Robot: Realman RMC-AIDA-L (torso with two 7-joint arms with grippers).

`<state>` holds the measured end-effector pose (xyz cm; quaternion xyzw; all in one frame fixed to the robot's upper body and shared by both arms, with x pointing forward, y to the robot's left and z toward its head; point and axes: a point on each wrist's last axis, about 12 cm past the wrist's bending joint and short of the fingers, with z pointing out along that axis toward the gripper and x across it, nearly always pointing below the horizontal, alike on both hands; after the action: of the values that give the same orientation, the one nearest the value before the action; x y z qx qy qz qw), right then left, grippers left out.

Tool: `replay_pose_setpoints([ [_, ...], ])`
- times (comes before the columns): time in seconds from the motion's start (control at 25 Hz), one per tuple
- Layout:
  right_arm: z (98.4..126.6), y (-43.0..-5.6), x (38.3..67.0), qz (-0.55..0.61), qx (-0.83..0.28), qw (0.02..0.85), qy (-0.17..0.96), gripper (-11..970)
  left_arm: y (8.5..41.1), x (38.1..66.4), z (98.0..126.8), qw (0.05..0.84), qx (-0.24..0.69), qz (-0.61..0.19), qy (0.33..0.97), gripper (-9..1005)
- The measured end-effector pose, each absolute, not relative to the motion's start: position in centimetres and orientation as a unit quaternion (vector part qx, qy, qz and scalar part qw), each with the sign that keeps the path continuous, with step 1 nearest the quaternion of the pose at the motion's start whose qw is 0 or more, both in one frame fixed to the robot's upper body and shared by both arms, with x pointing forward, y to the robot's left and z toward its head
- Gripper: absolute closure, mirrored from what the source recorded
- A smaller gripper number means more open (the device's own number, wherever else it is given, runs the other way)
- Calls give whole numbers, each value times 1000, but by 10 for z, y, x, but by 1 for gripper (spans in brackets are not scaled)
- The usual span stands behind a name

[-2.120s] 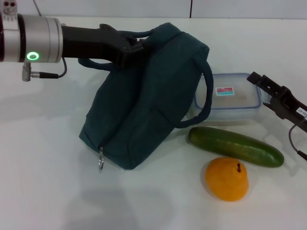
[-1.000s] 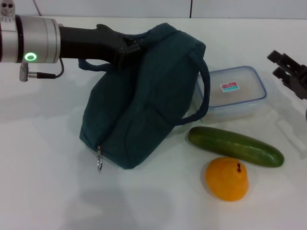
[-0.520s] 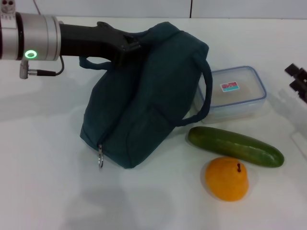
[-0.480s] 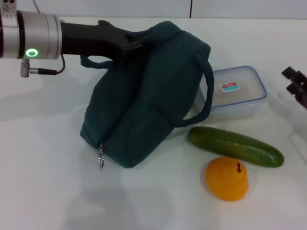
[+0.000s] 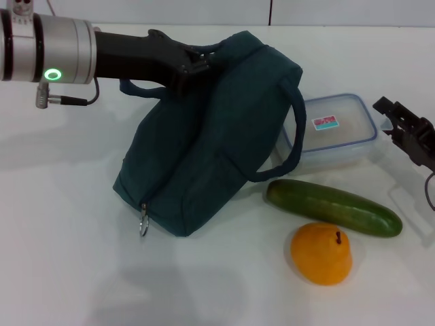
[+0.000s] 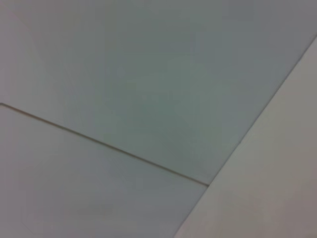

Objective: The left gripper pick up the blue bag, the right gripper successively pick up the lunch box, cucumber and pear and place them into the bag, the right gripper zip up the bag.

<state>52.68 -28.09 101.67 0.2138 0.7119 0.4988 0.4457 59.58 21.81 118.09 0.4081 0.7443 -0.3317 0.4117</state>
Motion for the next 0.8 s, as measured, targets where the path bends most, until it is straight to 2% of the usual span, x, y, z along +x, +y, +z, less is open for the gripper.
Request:
replay_pose_setpoints([
  [0.8,1027,-269,544,530,226,419,702,285,218,596,1181,412,408,-331,744,950],
])
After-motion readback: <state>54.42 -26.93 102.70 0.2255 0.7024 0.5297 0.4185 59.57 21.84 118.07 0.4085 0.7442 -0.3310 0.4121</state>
